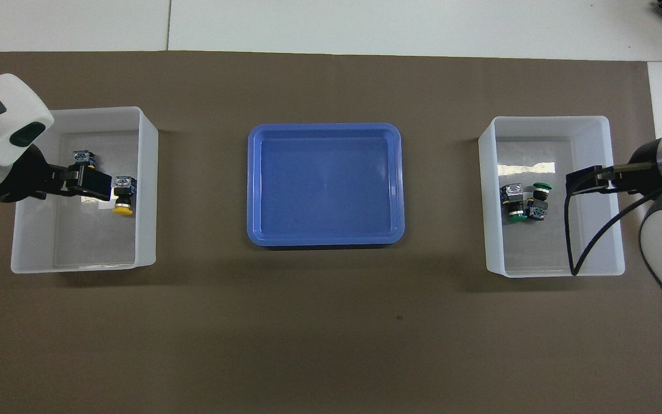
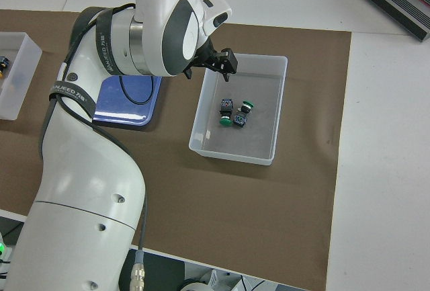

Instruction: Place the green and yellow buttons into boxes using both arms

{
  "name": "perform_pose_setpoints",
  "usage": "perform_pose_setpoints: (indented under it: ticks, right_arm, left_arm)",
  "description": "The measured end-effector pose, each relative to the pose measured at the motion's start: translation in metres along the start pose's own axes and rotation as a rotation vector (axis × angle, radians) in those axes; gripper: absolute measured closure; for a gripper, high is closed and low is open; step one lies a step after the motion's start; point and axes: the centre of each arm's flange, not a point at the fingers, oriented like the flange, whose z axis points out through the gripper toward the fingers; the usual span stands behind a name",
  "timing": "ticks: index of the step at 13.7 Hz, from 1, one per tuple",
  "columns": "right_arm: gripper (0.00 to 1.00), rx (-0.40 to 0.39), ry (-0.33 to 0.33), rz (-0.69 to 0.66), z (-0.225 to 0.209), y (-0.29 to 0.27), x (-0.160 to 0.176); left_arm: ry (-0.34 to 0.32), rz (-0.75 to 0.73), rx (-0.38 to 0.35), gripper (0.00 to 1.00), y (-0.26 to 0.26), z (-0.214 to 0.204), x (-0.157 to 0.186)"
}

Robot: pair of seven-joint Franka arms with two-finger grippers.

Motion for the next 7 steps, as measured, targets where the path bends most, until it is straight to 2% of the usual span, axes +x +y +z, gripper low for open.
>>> perform_pose_setpoints:
  ticks: [5, 7]
  right_arm:
    - [0.00, 0.000, 0.000, 0.000, 0.000, 0.000, 0.000]
    - [0.00, 0.000, 0.000, 0.000, 0.000, 0.000, 0.000]
  left_arm:
    - [0.004, -0.092, -0.004, 0.00, -0.009, -0.001, 0.001]
    - [0.006, -0.122, -0.004, 0.00, -0.027, -0.002, 0.001]
